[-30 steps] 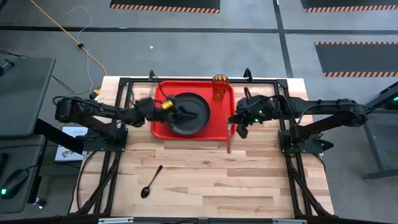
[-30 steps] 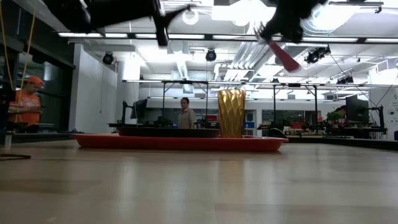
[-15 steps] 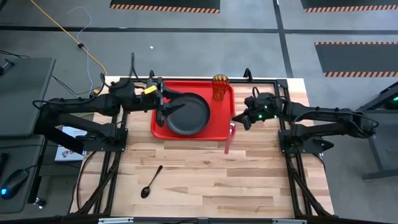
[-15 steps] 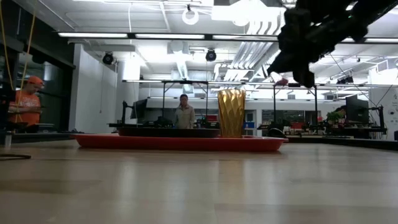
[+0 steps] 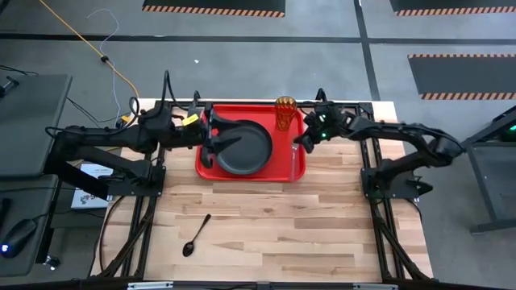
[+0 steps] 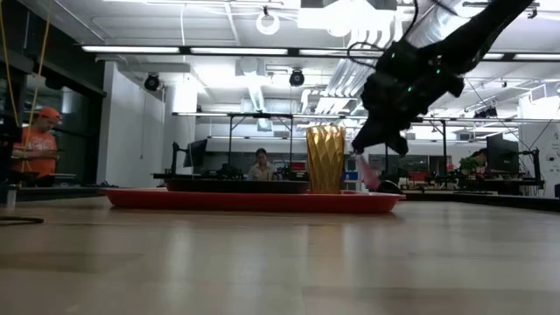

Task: Pick and place plate/cup/fork/spoon on tray
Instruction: Put the pink fork on the red serving tray to the right of the black plate

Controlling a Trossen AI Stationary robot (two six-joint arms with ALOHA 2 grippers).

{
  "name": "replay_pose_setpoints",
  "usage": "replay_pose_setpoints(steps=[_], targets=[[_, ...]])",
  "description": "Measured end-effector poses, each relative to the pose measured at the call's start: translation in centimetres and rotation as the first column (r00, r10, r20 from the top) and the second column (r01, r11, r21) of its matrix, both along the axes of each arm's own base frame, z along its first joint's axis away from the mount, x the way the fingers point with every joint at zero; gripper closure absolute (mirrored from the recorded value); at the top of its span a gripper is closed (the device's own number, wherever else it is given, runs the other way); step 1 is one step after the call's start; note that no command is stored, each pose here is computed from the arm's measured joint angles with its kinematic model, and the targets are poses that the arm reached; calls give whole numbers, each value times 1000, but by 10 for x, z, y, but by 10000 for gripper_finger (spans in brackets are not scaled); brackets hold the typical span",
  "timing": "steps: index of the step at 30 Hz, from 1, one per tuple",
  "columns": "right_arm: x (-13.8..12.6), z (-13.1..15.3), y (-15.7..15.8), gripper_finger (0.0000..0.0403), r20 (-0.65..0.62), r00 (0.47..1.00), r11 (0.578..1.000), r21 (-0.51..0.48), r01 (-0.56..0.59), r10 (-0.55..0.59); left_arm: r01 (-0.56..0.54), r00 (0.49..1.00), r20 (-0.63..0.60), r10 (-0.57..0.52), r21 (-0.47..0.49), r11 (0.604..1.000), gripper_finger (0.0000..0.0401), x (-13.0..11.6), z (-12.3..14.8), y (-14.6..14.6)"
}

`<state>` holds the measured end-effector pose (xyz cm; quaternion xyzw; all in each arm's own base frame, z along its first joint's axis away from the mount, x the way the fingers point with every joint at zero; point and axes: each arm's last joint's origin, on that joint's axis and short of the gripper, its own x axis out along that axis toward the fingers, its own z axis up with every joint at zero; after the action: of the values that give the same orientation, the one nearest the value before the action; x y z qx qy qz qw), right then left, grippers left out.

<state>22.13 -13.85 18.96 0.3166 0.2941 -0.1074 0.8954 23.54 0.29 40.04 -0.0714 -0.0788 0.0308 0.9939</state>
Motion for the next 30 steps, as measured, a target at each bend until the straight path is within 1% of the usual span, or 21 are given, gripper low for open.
replay_pose_setpoints(steps=[5,8,18,20,26,30], targets=[[4,-19,-19,403,-4,999,999,14,47,-46,12,999,37,-11,-8,1000,215,-1,3,-2],[3,-32,-26,403,-41,997,998,32,61,-60,12,998,58,-12,1,1000,215,-1,6,-3],[5,-62,-36,402,-125,987,989,89,116,-105,-37,997,65,37,-8,999,215,-1,6,-1],[5,-65,-36,402,-136,984,987,95,129,-116,-37,997,66,37,-9,999,215,-1,6,-1],[4,-64,-39,402,-147,978,987,41,154,-146,-38,997,69,39,-10,999,215,-1,6,-1],[3,-64,-41,402,-157,971,982,31,185,-178,-38,997,69,39,-10,999,215,-1,6,-1]])
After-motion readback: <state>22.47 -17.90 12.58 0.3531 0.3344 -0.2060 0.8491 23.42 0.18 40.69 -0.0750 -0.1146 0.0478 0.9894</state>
